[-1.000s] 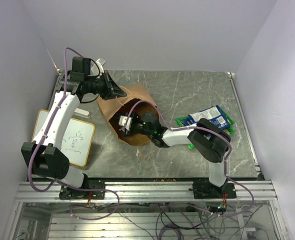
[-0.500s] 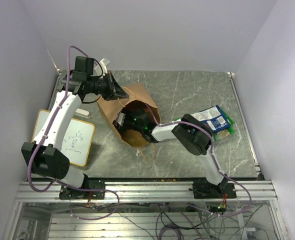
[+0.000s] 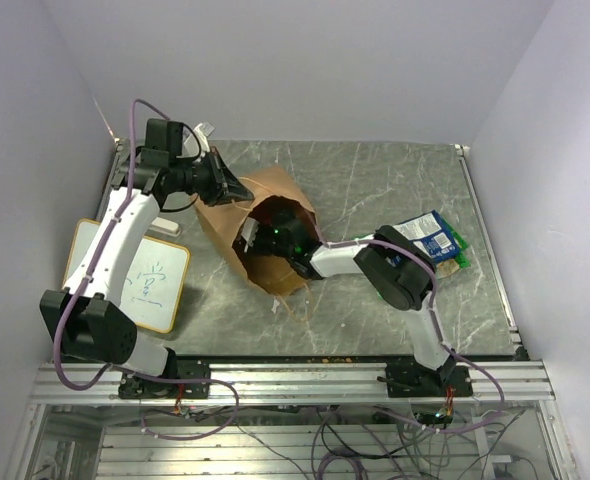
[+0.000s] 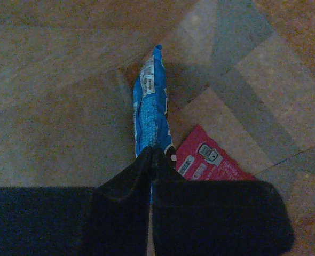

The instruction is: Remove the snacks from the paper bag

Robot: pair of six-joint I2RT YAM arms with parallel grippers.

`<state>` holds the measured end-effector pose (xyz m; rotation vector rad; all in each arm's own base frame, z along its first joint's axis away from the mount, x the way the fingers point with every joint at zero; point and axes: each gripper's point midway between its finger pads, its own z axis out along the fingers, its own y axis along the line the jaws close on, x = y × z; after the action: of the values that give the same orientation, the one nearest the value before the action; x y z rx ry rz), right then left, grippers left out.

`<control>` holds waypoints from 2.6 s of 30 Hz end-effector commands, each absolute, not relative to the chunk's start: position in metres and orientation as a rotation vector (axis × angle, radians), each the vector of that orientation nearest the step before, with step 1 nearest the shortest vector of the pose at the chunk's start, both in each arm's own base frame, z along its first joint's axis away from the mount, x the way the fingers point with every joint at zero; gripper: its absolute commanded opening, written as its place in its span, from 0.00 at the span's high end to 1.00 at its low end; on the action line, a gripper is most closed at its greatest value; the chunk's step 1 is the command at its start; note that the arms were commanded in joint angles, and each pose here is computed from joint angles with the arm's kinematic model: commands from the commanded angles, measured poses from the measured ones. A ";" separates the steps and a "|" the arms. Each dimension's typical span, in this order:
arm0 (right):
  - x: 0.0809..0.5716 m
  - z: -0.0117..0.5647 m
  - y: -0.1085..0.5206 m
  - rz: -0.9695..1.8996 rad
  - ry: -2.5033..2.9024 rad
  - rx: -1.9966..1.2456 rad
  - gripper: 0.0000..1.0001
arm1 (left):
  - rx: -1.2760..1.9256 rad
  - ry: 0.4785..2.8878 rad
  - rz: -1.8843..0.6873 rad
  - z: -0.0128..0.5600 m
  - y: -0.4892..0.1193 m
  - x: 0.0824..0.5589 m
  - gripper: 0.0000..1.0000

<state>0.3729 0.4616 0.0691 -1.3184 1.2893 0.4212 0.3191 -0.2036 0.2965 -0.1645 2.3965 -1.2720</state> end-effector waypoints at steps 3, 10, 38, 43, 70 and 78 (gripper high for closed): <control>0.353 0.101 0.439 0.439 1.326 -1.321 1.00 | -0.198 2.334 -1.246 0.309 -0.190 0.320 0.93; 0.320 0.115 0.406 0.413 1.270 -1.384 1.00 | -0.208 2.338 -1.266 0.306 -0.191 0.321 0.93; 0.222 0.279 0.330 0.388 0.954 -1.629 1.00 | -0.201 2.329 -1.255 0.306 -0.193 0.337 0.93; 0.216 0.354 0.320 0.367 0.882 -1.494 1.00 | -0.214 2.334 -1.269 0.303 -0.194 0.338 0.93; 0.358 0.279 0.067 0.068 1.853 0.223 1.00 | -0.202 2.328 -1.290 0.304 -0.196 0.332 0.93; 0.354 0.204 0.030 0.235 2.068 0.368 1.00 | -0.195 2.337 -1.297 0.301 -0.200 0.332 0.93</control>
<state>0.3589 0.0167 0.2204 0.3319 2.0097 0.0650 0.3330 -0.1965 0.2945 -0.2241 2.3672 -1.2700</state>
